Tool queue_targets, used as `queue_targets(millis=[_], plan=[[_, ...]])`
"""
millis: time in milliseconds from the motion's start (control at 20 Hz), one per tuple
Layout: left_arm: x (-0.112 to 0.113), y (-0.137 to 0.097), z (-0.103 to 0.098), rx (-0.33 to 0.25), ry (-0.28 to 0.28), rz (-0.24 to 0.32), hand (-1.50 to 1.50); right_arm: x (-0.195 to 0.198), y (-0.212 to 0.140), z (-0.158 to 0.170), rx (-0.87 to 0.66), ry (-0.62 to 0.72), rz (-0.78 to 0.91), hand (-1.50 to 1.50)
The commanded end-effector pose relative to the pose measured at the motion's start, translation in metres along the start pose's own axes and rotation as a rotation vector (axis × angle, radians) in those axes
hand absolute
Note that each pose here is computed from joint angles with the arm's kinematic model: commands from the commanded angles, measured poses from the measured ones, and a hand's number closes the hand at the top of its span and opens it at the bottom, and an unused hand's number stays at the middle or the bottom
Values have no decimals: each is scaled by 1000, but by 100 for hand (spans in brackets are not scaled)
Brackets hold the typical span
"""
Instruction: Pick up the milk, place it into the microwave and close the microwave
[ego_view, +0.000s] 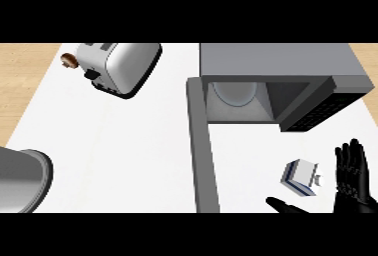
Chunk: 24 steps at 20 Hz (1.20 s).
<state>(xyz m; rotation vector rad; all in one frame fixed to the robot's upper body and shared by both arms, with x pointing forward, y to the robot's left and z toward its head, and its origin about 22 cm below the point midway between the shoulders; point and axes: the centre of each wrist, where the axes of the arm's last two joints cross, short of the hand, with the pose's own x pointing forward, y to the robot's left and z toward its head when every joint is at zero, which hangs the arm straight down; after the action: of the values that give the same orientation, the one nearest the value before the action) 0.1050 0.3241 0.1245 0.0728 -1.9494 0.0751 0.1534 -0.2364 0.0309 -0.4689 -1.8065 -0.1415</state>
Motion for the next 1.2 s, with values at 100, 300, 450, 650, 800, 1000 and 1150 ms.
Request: queue_targets(millis=[100,300,450,650,800,1000,1150], plan=[[3,-5,17,-10,-2,6,-150,-43,-9,12,-79,53,18,-150],[19,0,17,-4,-8,-1,-150,-57,-29,21,-103,76,55,-150],[19,19,7,-11,-18,-16,-150,-79,-42,3,-113,93,61,-150],[18,-2,19,-5,-21,-6,-150,-105,-55,20,-85,93,62,-150],[13,13,29,-2,-11,-3,-150,-117,-61,22,-83,120,49,-150],[7,21,27,-20,-7,-17,-150,-152,-48,41,-44,114,4,-150],[12,23,21,-1,-24,1,-150,-164,-46,31,-56,122,53,-150]])
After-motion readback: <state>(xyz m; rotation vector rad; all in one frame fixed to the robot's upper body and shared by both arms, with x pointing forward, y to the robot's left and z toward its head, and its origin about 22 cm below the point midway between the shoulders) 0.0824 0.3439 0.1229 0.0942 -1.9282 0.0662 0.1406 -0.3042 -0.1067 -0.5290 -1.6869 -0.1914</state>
